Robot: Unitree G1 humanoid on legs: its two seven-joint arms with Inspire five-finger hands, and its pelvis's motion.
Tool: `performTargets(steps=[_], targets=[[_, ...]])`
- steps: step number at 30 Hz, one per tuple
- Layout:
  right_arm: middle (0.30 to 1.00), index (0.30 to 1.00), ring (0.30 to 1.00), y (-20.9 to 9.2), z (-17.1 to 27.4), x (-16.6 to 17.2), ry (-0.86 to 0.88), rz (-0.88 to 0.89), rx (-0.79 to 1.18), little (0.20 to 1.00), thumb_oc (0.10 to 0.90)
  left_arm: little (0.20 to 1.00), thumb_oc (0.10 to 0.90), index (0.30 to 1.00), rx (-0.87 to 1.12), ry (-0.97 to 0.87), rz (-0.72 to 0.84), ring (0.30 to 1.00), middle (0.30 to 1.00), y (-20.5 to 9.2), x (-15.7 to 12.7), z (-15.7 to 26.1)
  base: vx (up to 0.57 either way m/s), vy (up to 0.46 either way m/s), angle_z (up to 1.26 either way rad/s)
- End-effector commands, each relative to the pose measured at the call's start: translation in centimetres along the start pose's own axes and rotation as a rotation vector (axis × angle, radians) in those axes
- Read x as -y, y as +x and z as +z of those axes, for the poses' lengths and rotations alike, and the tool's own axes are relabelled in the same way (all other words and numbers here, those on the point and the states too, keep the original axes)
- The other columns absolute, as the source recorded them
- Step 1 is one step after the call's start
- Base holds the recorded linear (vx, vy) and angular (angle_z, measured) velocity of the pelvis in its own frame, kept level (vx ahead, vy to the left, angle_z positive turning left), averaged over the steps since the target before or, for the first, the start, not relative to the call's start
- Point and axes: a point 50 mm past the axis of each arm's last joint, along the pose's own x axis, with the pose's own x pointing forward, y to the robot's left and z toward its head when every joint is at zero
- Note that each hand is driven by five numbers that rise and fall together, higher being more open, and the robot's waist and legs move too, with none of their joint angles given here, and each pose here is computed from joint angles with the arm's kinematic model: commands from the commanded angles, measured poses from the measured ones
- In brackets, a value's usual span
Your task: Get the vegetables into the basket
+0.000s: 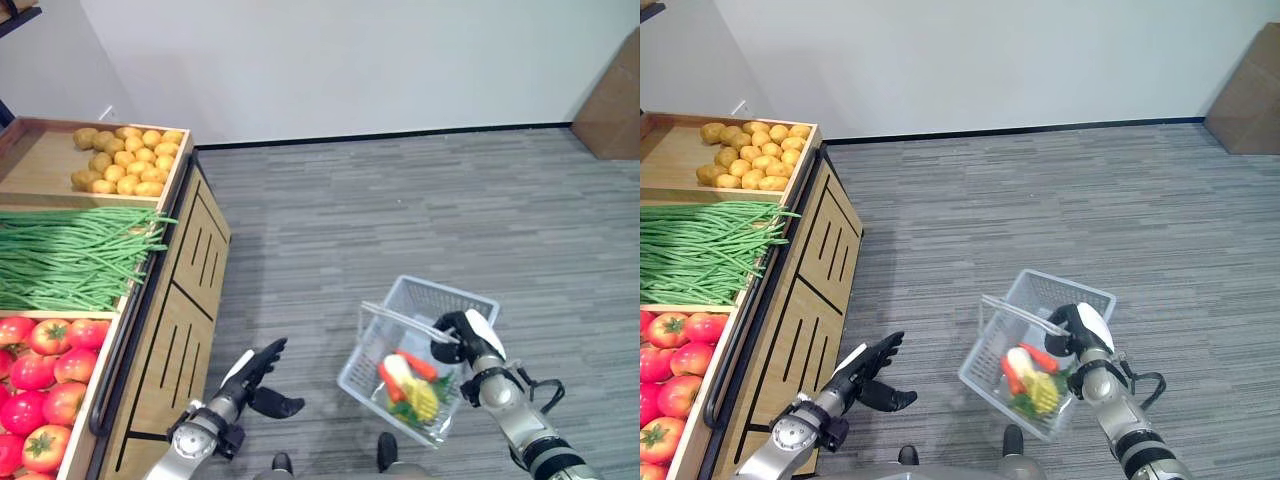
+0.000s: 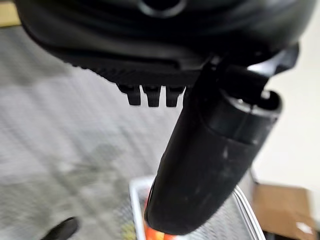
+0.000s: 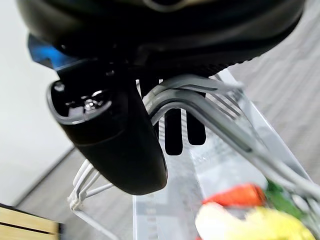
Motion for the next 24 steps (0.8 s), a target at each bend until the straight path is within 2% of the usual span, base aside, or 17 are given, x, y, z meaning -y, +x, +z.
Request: performTargets(steps=[1, 5, 7, 9, 11, 12, 15, 23, 24], targets=[[0.3, 0.3, 0.3, 1.9, 4.5, 4.9, 0.145, -0.269, 0.162, 0.3, 0.4, 1.0, 0.9, 1.0, 0.049, 0.014, 0.098, 1.0, 1.0, 0.9, -1.7, 1.2, -0.02, -0.019, 0.13], [0.3, 0.3, 0.3, 2.0, 0.2, 4.4, 0.148, -0.267, -0.046, 0.3, 0.4, 1.0, 0.9, 1.0, -0.232, 0.051, 0.195, 1.0, 1.0, 0.4, -1.6, -4.3, -0.02, -0.018, 0.06], [0.3, 0.3, 0.3, 1.8, -0.9, 4.3, 0.148, -0.265, -0.095, 0.3, 0.4, 1.0, 0.9, 1.0, -0.28, 0.064, 0.208, 1.0, 1.0, 0.2, -1.5, -5.2, 0.0, -0.016, 0.06], [0.3, 0.3, 0.3, 1.4, -3.2, 4.3, 0.12, -0.261, -0.199, 0.3, 0.4, 1.0, 0.9, 1.0, -0.458, 0.103, 0.253, 1.0, 1.0, -1.2, -1.5, -8.3, -0.01, -0.033, 0.07], [0.3, 0.3, 0.3, 1.5, -3.3, 4.4, 0.117, -0.259, -0.209, 0.3, 0.4, 1.0, 0.9, 1.0, -0.489, 0.118, 0.257, 1.0, 1.0, -1.4, -1.4, -8.7, -0.01, -0.015, 0.02], [0.3, 0.3, 0.3, 1.1, -4.7, 4.4, 0.101, -0.26, -0.281, 0.3, 0.4, 1.0, 0.9, 1.0, -0.571, 0.14, 0.271, 1.0, 1.0, -2.3, -1.3, -10.0, 0.0, 0.0, 0.0], [0.3, 0.3, 0.3, 0.6, -6.4, 4.7, 0.086, -0.262, -0.372, 0.3, 0.4, 1.0, 0.9, 1.0, -0.629, 0.169, 0.25, 1.0, 1.0, -3.0, -0.8, -11.0, 0.0, -0.008, -0.01], [0.3, 0.3, 0.3, 0.1, -7.5, 5.1, 0.141, -0.287, -0.445, 0.3, 0.4, 1.0, 0.9, 1.0, -0.659, 0.12, 0.241, 1.0, 1.0, -3.3, 0.4, -11.5, 0.0, -0.005, -0.01], [0.594, 0.594, 0.594, -0.2, -8.1, 5.0, 0.116, -0.272, -0.468, 0.594, 0.61, 1.0, 0.9, 1.0, -0.664, 0.109, 0.237, 1.0, 1.0, -3.3, 0.8, -11.6, 0.0, 0.0, 0.0]])
